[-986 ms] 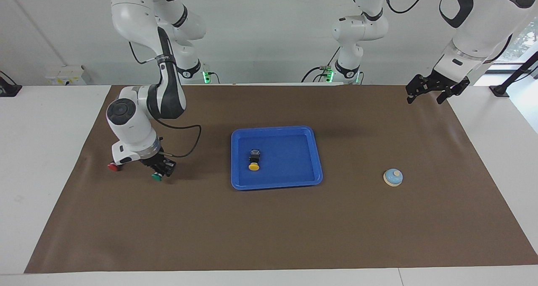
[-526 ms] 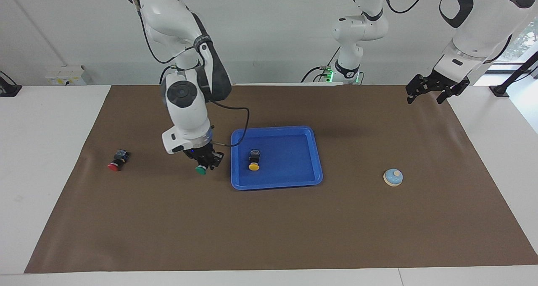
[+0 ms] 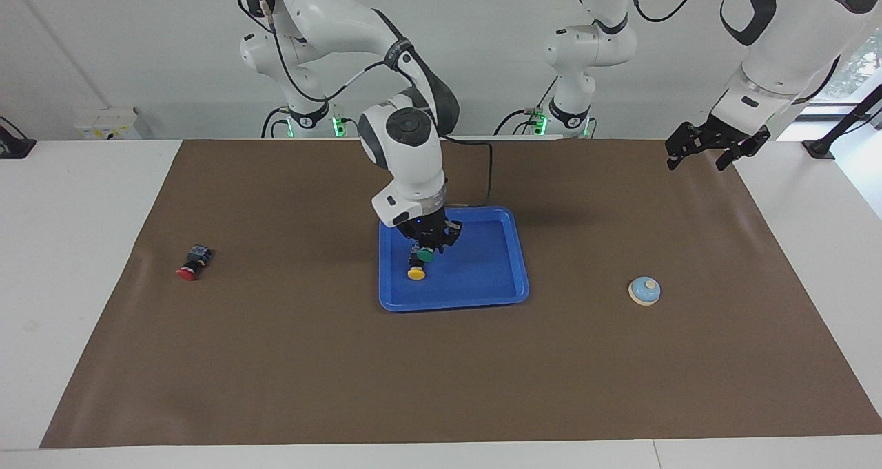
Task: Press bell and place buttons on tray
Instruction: 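Grasp the green-capped button and place it in the tray, then move the right gripper to the red-capped button and grasp it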
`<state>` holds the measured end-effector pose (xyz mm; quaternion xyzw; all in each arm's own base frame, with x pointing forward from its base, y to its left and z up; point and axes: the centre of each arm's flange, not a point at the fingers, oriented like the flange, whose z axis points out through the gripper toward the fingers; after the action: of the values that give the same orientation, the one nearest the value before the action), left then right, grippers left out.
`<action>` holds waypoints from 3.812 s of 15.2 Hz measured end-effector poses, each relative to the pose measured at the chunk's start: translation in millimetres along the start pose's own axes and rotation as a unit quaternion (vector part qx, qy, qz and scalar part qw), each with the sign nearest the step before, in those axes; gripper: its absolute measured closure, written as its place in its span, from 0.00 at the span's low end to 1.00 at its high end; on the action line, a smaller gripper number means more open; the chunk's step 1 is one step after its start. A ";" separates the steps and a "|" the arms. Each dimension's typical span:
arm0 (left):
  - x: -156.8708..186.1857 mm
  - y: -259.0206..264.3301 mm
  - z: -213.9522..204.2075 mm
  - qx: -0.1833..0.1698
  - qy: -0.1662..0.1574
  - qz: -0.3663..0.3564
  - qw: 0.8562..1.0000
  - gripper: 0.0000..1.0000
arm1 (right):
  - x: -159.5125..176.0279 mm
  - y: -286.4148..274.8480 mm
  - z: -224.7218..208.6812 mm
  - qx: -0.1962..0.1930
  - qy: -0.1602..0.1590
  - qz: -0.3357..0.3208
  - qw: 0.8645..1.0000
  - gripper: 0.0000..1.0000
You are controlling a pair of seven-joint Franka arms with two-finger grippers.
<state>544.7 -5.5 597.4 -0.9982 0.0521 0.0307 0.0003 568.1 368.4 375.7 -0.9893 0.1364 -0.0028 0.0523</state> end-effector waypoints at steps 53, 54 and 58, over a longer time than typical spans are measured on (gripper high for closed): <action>0.0 0.0 0.0 0.000 0.000 0.000 1.000 0.00 | 122.6 528.8 16.9 -0.085 0.024 -0.025 0.996 0.00; 0.0 0.0 0.0 0.000 0.000 0.000 1.000 0.00 | 120.2 530.2 20.7 -0.085 0.025 -0.024 0.996 0.01; 0.0 0.0 0.0 0.000 0.000 0.000 1.000 0.00 | 116.5 531.4 26.1 -0.084 0.025 -0.024 0.996 0.20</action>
<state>544.7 -5.5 597.4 -0.9982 0.0521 0.0307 0.0003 537.5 -169.2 293.3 -0.9928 0.1136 -0.0171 -0.0346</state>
